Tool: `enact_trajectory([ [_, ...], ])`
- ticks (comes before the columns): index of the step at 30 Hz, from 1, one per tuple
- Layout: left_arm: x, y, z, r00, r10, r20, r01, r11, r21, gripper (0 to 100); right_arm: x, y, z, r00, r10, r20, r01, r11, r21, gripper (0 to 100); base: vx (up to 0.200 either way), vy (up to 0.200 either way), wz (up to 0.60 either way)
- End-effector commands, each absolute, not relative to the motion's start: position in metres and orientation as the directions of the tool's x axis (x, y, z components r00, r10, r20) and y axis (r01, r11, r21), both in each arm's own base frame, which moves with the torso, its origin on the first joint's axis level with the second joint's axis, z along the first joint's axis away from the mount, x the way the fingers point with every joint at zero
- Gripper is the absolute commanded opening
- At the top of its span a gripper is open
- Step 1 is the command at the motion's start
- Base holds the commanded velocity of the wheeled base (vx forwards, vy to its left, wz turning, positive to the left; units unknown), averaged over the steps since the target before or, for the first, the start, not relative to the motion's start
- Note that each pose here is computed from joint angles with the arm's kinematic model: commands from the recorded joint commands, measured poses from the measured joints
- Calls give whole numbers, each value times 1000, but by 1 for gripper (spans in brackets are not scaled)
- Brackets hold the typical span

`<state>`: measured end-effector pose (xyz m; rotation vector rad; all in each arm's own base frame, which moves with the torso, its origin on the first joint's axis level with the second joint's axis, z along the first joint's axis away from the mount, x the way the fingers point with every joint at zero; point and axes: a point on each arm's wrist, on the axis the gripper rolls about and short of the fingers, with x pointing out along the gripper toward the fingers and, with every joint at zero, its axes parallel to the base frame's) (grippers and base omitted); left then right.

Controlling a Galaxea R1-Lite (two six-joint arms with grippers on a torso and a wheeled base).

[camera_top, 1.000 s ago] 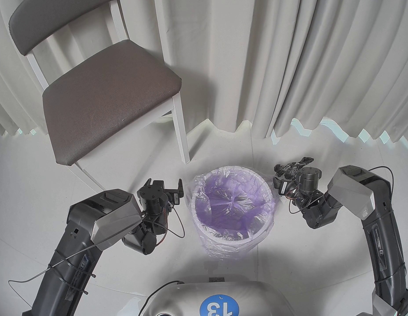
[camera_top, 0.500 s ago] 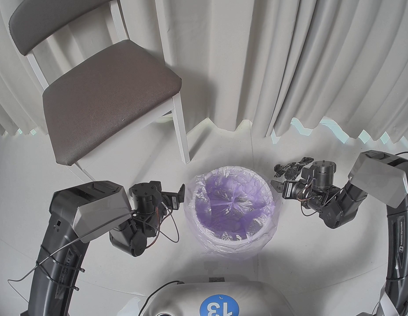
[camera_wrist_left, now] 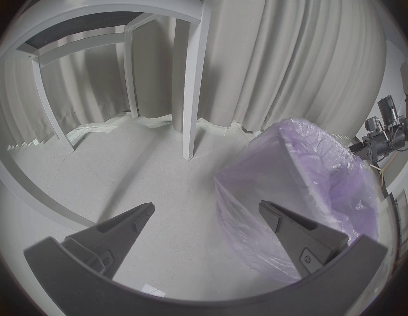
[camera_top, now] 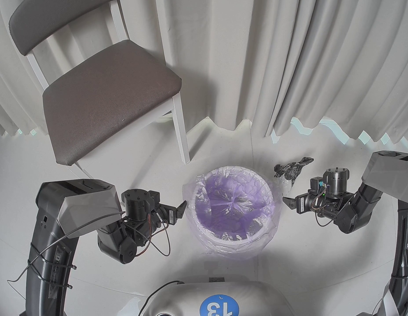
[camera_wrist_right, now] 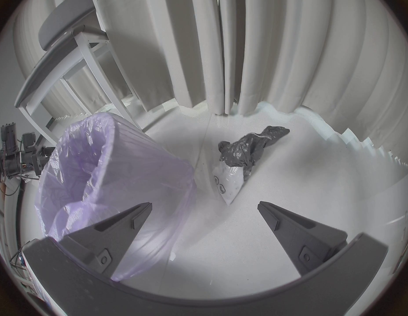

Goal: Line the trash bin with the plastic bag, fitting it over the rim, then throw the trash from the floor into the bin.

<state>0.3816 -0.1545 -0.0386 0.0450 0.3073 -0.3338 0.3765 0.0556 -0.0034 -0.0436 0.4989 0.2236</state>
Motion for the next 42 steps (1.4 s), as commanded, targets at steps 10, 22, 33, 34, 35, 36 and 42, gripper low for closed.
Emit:
enact_trajectory([
  [10,381,-163,-56,890,-320,-325,338,941,0,100,387,84,-48,826,242,-509,-255,966,46,100,0,0,0],
  [22,387,-173,-63,898,-307,-314,326,945,9,100,409,92,-58,861,189,-473,-171,982,80,100,0,0,0],
  [33,413,-182,-69,953,-166,-252,182,982,42,100,426,93,-64,890,121,-440,-93,992,85,100,0,0,0],
  [34,414,-182,-68,955,-159,-252,175,984,45,100,427,93,-65,890,122,-439,-93,992,87,100,0,0,0],
  [35,415,-182,-69,955,-151,-256,168,985,48,100,427,93,-65,890,122,-439,-93,992,87,100,0,0,0],
  [36,416,-183,-69,955,-146,-259,164,985,50,100,427,93,-66,889,121,-441,-92,992,86,100,0,0,0],
  [42,417,-187,-68,953,-153,-262,172,984,52,100,424,100,-72,881,135,-454,-102,990,97,100,0,0,0],
])
